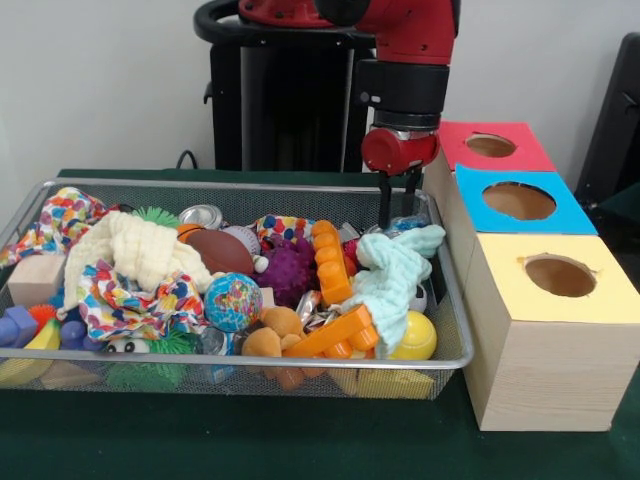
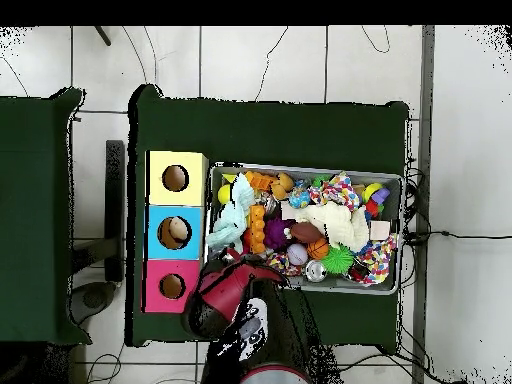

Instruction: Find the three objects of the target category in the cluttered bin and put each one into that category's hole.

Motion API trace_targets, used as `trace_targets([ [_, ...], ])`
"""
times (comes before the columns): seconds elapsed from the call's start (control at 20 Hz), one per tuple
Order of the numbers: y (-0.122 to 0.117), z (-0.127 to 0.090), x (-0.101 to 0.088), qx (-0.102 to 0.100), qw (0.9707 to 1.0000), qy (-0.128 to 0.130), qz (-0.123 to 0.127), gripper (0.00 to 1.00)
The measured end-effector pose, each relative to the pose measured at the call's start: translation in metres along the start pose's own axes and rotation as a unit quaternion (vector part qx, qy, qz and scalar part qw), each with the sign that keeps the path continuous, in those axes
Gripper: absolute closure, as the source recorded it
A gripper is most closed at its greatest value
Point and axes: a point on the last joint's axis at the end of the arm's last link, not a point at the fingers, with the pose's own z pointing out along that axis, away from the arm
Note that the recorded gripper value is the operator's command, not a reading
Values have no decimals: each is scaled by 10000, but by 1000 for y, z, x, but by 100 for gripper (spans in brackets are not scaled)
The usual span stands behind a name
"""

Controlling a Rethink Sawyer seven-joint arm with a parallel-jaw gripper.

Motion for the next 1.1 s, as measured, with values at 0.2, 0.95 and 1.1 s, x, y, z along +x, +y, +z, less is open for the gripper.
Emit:
trace_targets([
  [0.2, -2, 0, 1, 7, 10000, 1, 18, 0],
  [0.95, -27, 7, 6, 91, 9999, -79, 117, 0],
  [1.1, -30, 10, 5, 45, 9997, -141, 196, 0],
])
